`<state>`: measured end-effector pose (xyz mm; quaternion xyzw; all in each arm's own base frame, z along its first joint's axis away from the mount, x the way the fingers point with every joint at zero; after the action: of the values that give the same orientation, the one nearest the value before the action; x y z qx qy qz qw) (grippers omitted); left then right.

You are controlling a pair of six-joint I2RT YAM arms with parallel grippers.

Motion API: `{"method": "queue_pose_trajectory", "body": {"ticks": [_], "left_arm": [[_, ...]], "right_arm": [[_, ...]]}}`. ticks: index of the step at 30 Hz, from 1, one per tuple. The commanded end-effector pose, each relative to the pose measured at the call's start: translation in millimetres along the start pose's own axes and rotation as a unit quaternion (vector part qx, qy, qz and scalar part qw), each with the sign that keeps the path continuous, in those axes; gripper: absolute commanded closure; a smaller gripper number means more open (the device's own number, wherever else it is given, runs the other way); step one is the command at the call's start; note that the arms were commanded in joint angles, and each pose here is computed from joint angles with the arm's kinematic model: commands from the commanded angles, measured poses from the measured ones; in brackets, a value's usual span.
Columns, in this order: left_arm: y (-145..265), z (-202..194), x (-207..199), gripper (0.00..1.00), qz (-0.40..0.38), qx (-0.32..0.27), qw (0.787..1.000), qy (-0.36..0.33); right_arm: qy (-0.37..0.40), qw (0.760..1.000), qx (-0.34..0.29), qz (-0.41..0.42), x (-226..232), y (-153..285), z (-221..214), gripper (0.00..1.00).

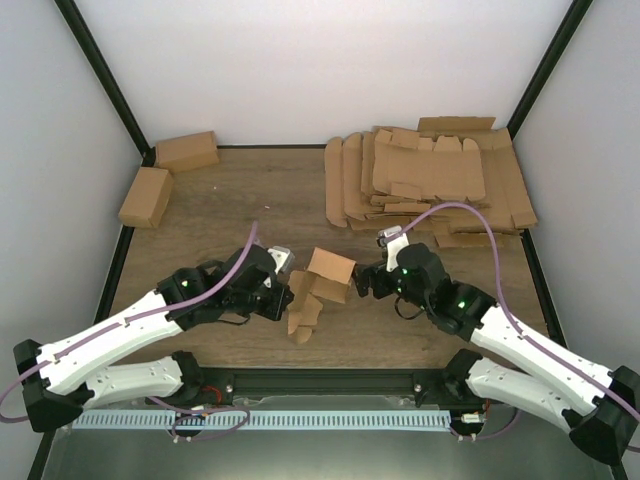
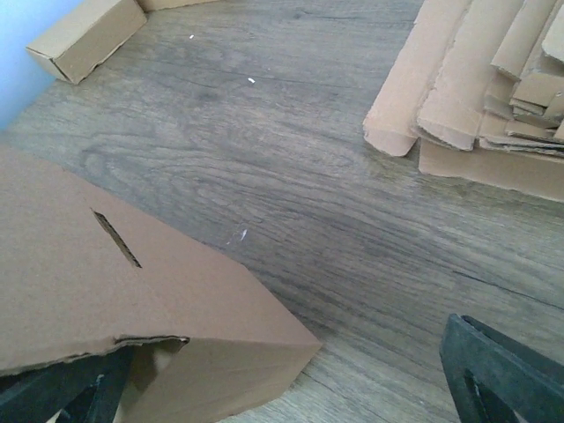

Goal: Fold the paper box

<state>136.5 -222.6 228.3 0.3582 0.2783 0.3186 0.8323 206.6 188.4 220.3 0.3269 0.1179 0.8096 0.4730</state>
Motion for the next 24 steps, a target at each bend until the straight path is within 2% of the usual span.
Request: {"method": "queue_pose_trajectory", "body": {"ticks": [1, 7, 10, 19, 24], "left_arm": [[2, -6, 4, 0.96, 0.006, 0.003, 1.0, 0.001], [0, -7, 4, 0.96, 0.005, 0.004, 1.0, 0.002], [-1, -7, 3, 0.96, 0.003, 0.004, 1.0, 0.004], [10, 12, -5, 0.96, -0.013, 0.001, 1.0, 0.011], [23, 24, -9, 0.96, -0.019, 0.022, 0.999, 0.019]], "right_arm": [[-0.003, 1.0, -0.015, 0.028, 9, 2, 11, 0.04], [-0.004, 0.998, -0.006, 0.06, 7, -1, 8, 0.17], [-0.009, 0.998, -0.006, 0.067, 7, -3, 6, 0.19], [0.024, 0.986, -0.067, 0.148, 34, 26, 31, 0.17], [0.049, 0.983, -0.035, 0.175, 47, 27, 30, 0.15]]}}
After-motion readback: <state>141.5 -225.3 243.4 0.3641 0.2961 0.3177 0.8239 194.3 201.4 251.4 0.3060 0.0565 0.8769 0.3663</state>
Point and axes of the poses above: each gripper's point midway between its finger pads, its own y axis back along the fingers, its own x axis along the line the jaws close on, z = x × y, the point moved 3 cm from there along y, back along the fingers, and after that the axes turned 13 degrees about -y, right-handed, at the moved point
